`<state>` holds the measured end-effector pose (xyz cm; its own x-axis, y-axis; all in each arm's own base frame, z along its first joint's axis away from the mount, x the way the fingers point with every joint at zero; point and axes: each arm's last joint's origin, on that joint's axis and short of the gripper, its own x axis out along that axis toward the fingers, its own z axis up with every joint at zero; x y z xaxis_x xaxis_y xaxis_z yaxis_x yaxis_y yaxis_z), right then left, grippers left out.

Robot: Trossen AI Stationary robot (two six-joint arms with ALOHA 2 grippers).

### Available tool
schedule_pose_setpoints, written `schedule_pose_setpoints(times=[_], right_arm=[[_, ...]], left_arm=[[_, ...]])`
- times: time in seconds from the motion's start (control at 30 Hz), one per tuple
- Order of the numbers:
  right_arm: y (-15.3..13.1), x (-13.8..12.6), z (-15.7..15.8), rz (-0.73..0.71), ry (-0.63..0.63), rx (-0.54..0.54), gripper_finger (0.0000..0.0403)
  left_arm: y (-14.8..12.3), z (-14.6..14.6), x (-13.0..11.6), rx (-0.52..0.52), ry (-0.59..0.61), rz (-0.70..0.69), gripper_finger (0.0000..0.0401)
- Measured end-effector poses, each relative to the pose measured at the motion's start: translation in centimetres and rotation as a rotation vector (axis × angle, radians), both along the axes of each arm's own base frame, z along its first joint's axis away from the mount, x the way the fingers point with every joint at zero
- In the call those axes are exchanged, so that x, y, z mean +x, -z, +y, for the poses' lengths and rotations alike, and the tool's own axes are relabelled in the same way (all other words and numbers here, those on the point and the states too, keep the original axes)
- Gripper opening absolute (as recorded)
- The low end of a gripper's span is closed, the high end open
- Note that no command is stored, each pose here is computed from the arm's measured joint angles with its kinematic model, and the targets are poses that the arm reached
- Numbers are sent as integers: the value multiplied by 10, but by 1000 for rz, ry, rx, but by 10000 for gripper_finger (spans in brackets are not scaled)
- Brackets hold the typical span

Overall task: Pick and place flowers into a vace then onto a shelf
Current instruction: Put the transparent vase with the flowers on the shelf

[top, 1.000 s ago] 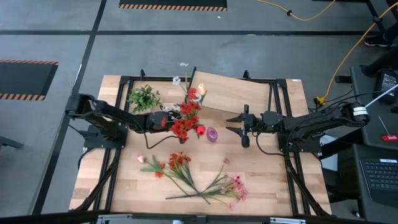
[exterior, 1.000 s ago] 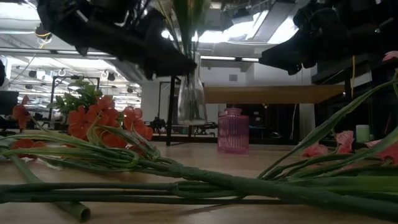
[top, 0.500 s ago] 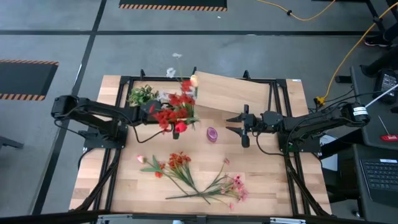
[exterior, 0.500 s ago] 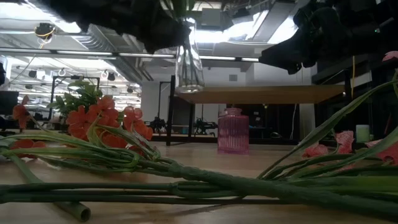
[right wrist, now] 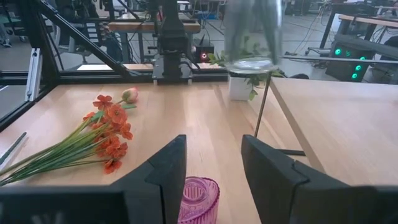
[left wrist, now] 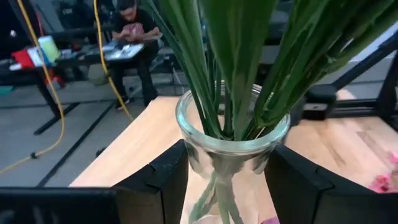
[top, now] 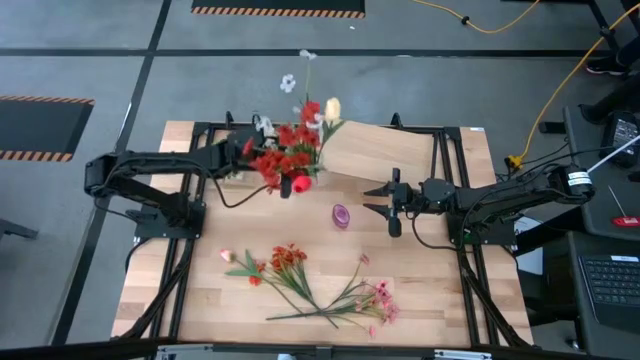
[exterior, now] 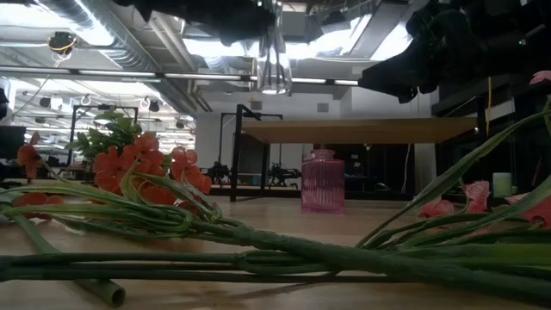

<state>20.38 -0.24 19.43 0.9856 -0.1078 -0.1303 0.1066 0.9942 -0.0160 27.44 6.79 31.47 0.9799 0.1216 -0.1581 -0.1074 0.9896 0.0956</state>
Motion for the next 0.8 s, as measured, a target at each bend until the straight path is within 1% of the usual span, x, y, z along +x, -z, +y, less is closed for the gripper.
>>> schedule_pose_setpoints(times=[0.1, 0.23, 0.47, 0.6, 0.7, 0.8], right_arm=[[0, 0, 0, 0, 0, 0, 157], [0, 0, 0, 0, 0, 0, 157], [0, 0, 0, -1, 0, 1, 157], [0, 0, 0, -1, 0, 1, 157], [0, 0, 0, -1, 0, 1, 157], [0, 0, 0, 0, 0, 0, 157]], left_arm=[[-3, 13, -1, -3, -28, 1, 175], [-8, 26, -1, -9, -20, -10, 175], [-5, 54, 17, -44, 30, 18, 175], [-4, 76, 25, -39, -18, 39, 175], [-2, 89, 27, -36, -47, 66, 175], [-5, 100, 26, -31, -73, 56, 175]])
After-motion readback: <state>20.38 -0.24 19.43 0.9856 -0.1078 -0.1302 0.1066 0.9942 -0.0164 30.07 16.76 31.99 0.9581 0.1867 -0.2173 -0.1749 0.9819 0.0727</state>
